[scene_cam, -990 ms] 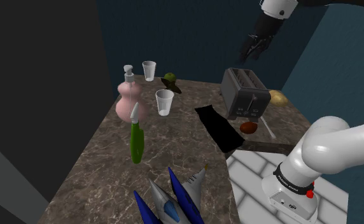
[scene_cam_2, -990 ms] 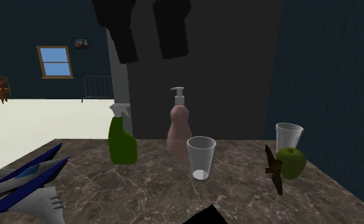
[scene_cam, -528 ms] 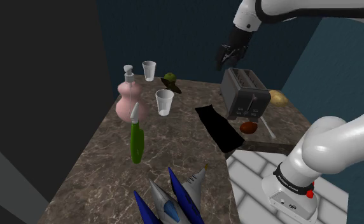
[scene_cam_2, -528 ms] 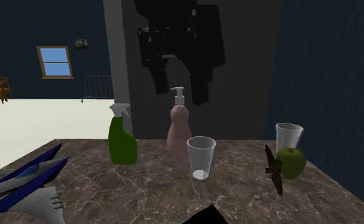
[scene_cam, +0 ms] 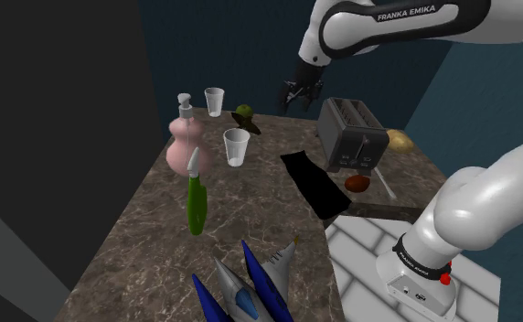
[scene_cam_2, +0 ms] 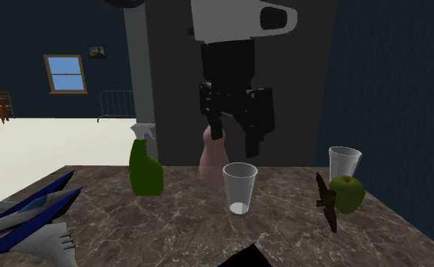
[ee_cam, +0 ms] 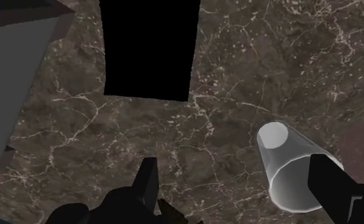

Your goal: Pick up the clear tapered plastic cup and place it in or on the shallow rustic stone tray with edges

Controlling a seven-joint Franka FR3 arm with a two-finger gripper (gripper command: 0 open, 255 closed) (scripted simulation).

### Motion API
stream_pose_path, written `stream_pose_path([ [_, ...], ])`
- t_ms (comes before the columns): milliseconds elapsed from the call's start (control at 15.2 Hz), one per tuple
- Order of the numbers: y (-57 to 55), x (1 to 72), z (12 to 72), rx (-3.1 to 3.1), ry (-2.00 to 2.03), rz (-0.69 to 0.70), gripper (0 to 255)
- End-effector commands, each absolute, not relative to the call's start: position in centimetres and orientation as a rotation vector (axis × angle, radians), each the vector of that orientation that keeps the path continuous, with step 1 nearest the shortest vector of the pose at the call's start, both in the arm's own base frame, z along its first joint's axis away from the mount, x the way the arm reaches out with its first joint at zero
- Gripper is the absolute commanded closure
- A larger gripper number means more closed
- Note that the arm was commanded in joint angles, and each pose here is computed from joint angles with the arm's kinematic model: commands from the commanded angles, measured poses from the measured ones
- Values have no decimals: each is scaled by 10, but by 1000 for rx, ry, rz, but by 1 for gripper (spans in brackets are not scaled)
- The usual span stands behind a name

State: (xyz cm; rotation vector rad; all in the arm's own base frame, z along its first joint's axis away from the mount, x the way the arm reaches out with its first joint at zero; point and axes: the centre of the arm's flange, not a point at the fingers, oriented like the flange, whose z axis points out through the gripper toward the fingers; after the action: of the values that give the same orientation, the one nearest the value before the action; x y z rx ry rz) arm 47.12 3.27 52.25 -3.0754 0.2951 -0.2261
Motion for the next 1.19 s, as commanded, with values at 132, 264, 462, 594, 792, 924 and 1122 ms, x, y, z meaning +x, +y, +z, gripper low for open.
stream_pose_path([
  [132, 45, 512, 488, -3051, 331, -210, 0],
  [264, 51, 532, 471, -3039, 348, -201, 0],
  [462, 59, 562, 447, -3021, 374, -188, 0],
  [594, 65, 582, 431, -3009, 391, -179, 0],
  [792, 73, 612, 406, -2990, 416, -166, 0],
  [924, 75, 617, 397, -2988, 419, -164, 0],
  [1122, 76, 619, 382, -2988, 419, -164, 0],
])
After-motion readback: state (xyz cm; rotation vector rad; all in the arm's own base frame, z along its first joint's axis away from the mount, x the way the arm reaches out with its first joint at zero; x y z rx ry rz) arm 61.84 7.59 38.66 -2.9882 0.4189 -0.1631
